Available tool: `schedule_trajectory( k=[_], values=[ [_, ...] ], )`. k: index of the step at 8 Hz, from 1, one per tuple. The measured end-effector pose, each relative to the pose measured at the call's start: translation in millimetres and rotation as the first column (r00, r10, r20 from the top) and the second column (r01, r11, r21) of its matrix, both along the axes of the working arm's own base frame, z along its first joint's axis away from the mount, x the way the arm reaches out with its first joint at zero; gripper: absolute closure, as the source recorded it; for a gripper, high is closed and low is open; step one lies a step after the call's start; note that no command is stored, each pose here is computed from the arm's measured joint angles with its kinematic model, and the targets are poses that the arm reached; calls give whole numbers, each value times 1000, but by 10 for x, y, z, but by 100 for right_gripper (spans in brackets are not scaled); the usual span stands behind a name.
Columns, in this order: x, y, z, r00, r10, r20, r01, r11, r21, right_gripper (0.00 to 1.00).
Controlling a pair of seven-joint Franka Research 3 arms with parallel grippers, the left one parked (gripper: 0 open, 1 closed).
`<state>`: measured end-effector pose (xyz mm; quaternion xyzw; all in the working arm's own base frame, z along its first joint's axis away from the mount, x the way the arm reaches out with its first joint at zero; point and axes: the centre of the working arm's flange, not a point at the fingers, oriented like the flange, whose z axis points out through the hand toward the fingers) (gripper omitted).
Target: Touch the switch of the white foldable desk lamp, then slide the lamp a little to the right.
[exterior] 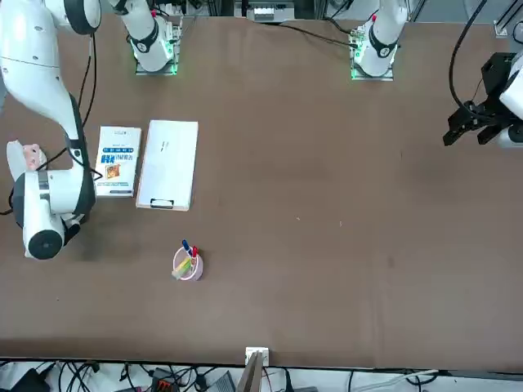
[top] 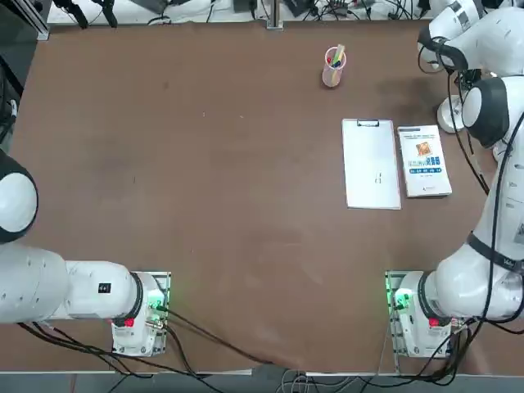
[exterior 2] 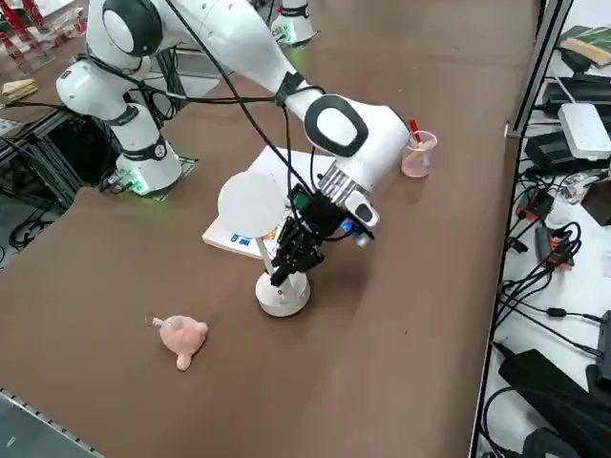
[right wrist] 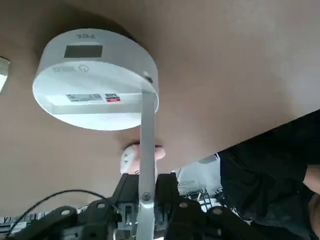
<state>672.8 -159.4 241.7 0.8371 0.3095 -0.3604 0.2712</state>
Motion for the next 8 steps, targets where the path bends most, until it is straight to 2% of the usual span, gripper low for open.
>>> schedule_trajectory(
  k=[2,7,8],
  values=[
    [2,1,-21,1000,0,0,0,1000,-1,68],
    [41,22,24,1000,3,15,-3,1000,-3,59],
    [69,28,58,1000,10,25,-10,1000,-6,52]
  ],
)
